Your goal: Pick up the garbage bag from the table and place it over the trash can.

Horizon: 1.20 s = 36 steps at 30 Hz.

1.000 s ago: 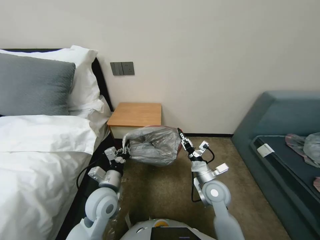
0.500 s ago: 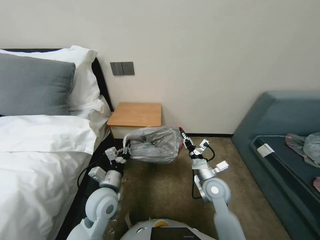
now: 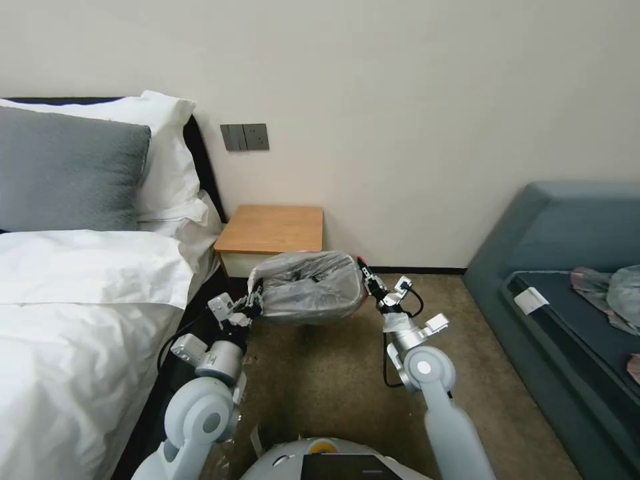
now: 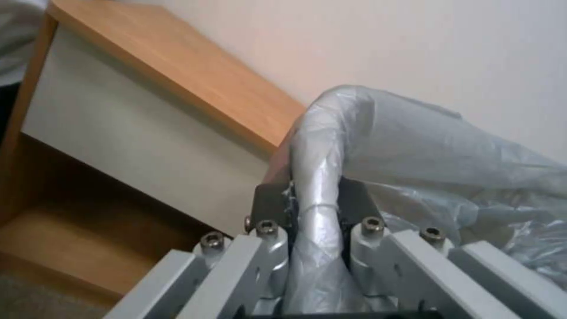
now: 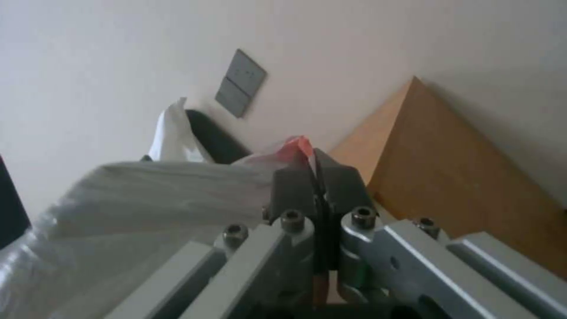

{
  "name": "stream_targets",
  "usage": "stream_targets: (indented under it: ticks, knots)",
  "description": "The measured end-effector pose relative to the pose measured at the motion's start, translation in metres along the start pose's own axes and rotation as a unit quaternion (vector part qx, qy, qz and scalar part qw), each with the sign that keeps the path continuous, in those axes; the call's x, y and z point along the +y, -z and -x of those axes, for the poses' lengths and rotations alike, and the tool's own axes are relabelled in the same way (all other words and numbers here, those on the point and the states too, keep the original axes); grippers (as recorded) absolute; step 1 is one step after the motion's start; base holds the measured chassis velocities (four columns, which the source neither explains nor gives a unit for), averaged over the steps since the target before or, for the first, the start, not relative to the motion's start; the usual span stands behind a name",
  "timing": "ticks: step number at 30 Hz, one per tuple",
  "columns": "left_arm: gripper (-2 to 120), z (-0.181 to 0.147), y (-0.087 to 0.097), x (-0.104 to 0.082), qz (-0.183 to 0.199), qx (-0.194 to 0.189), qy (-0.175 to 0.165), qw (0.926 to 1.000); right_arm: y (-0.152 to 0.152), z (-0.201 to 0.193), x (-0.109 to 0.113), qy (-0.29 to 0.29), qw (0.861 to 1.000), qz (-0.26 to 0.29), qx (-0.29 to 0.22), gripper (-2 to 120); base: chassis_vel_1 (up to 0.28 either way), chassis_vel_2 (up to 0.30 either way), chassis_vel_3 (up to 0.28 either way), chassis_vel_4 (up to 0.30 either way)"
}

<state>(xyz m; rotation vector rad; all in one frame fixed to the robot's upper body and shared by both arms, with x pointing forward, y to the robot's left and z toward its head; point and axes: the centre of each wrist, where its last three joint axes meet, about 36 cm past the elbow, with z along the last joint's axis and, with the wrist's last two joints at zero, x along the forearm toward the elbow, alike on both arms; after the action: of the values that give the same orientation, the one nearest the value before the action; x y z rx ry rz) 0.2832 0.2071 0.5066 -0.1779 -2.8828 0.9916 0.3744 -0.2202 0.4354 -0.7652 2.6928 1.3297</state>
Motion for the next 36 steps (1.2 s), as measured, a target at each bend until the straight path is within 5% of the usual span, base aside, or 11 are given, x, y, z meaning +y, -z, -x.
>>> stream_targets:
  ticks: [20,24,36]
  knots:
    - [7,0.001,0.005,0.0,-0.014,-0.007,-0.009,0.9998,-0.002,0.0,-0.012,-0.004,0.997,-0.071,0.03,0,0.0,0.0,0.0,0.0]
    - [7,0.002,0.005,0.0,-0.015,-0.007,-0.008,0.9998,-0.003,-0.003,-0.011,-0.009,0.996,-0.086,0.035,7,0.0,0.0,0.0,0.0]
    - [7,0.006,0.003,0.006,-0.008,-0.01,0.003,0.9999,-0.001,-0.04,-0.008,-0.038,0.993,-0.11,0.037,55,0.0,0.0,0.0,0.0]
